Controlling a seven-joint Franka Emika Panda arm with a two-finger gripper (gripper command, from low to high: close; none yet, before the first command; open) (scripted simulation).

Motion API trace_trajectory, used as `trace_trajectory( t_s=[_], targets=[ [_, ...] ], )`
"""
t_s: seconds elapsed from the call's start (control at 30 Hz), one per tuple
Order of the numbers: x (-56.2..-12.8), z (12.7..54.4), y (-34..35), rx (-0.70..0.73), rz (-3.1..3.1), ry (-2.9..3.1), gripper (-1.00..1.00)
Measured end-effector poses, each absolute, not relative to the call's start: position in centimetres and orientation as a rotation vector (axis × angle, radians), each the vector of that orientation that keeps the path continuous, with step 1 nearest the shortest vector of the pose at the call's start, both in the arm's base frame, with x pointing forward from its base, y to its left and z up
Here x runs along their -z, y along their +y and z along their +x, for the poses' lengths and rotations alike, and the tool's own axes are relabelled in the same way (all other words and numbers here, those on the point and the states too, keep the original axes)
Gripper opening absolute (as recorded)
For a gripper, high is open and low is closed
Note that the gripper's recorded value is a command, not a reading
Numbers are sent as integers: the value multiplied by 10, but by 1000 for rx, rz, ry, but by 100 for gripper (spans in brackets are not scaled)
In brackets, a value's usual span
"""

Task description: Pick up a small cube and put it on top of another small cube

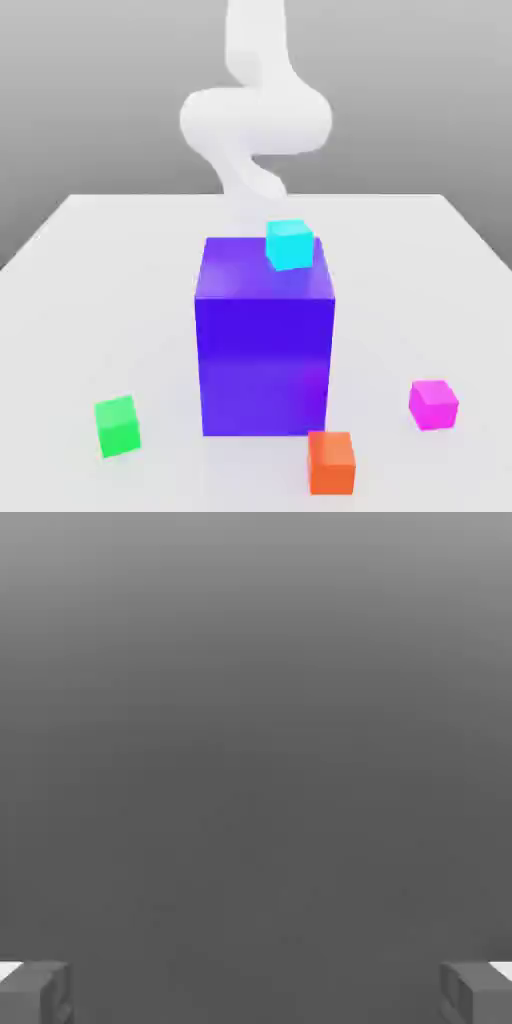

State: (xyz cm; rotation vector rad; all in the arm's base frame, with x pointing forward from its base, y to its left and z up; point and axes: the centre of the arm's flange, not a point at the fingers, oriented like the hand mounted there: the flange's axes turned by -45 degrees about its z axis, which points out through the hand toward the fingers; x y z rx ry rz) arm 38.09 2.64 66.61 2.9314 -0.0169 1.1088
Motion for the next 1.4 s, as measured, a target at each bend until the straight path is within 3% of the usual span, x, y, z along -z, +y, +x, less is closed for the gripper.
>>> trace_trajectory(
  t_s=[0.17, 0.37, 0.53, 0.8, 1.0, 1.03, 1.23, 1.4],
  targets=[
    [-564, 431, 80, -874, 2988, 7, 0],
    [-437, 448, 140, -608, 3041, 57, 0],
    [-334, 430, 186, -385, 3080, 109, 0],
    [-197, 351, 245, -28, 3135, 196, 0],
    [-139, 345, 248, -2, 3140, 195, 0],
    [-131, 344, 248, -1, 3138, 197, -100],
    [-127, 343, 247, -3, 3138, 198, -100],
    [-162, 345, 249, -4, 3143, 194, -100]
  ],
)
